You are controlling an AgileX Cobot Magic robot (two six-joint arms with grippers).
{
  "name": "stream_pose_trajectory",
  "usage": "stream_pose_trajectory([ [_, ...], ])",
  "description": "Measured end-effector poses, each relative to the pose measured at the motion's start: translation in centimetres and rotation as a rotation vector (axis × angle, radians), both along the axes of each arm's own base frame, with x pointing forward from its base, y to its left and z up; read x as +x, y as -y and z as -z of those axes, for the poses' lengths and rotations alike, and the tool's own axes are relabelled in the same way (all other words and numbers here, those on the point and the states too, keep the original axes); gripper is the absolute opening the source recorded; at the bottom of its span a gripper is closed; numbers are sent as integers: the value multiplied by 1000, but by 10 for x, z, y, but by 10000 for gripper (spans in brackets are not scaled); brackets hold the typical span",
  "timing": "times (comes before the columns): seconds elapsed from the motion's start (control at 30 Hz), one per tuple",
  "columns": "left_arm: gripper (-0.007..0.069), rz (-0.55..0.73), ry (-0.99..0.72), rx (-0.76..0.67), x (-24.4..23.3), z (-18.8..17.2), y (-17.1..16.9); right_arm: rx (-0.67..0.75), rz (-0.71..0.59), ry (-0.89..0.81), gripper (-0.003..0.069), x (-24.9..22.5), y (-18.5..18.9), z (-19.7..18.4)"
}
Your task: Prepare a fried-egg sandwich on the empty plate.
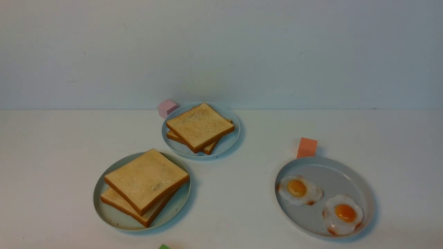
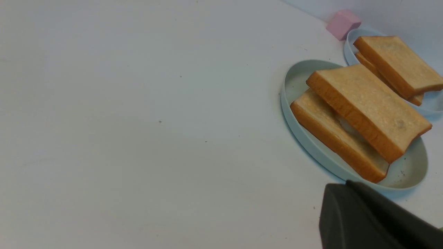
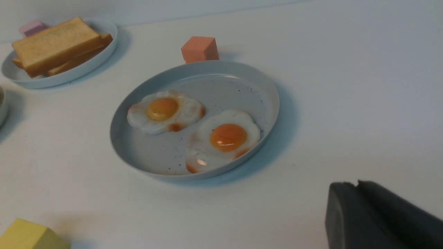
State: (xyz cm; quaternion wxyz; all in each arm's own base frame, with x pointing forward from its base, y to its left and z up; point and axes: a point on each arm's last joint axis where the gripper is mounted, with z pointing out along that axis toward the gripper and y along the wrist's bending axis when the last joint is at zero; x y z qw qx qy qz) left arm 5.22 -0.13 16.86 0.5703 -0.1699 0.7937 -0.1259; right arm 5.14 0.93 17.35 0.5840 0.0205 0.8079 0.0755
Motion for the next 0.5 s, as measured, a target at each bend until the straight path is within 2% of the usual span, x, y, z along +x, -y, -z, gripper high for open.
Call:
stream_pose_trajectory([
  [0.5,5,0,0,0,0,0,0,0,0,0,83,0,0,0],
])
